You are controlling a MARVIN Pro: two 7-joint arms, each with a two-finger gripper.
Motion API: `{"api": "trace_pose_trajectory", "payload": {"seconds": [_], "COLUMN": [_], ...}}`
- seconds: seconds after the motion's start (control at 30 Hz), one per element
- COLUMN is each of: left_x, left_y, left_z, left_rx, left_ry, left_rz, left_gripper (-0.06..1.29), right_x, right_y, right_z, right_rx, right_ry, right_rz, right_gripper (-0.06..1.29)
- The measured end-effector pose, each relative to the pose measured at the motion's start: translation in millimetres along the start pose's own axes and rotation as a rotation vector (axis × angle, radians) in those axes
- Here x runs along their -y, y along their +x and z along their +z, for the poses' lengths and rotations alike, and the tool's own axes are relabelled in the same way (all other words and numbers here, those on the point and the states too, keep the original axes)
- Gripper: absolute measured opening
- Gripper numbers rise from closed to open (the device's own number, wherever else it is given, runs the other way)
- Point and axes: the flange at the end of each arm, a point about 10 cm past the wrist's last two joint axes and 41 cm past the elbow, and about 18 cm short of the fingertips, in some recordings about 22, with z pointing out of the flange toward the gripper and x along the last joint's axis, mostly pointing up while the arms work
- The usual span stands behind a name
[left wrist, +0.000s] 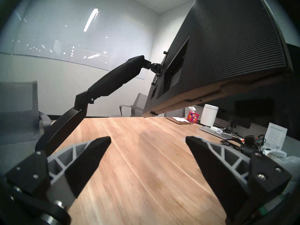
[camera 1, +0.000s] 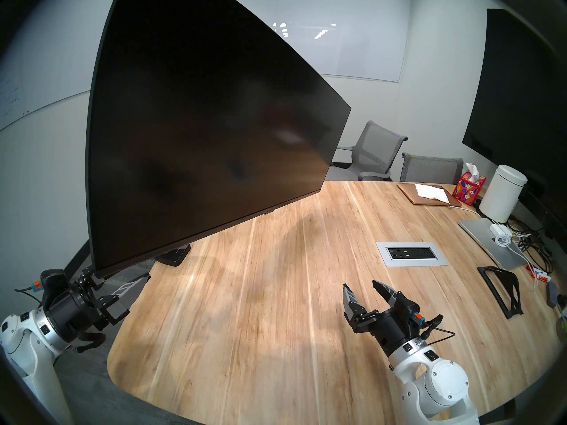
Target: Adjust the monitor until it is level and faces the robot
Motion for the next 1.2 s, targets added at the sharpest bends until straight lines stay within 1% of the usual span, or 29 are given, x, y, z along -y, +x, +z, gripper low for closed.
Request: {"api": "trace_pose_trajectory", "payload": {"seconds": [0.27,0.63,1.0,1.2], "left_x": [-8.3,-24.4,-27.9,-31.1], "left_y": [4.9,20.4,33.8,39.9], "left_z": [-8.2,-23.5,-34.1,-37.6], "left_rx": [-0.001,0.010,0.011,0.006], "left_ry": [-0.019,-0.079,-0.038,-0.035], "left_rz": [-0.025,-0.040,-0.052,-0.053], "left_gripper": [1.27,1.27,1.27,1.27], "right_x": [0.0,0.0,0.0,0.0], "right_y": [0.0,0.0,-0.1,-0.1], "right_z": [0.0,0.0,0.0,0.0], "right_rx": [0.000,0.000,0.000,0.000], "right_ry": [0.000,0.000,0.000,0.000], "right_rz": [0.000,0.000,0.000,0.000], "right_gripper": [1.23,1.23,1.23,1.23]}}
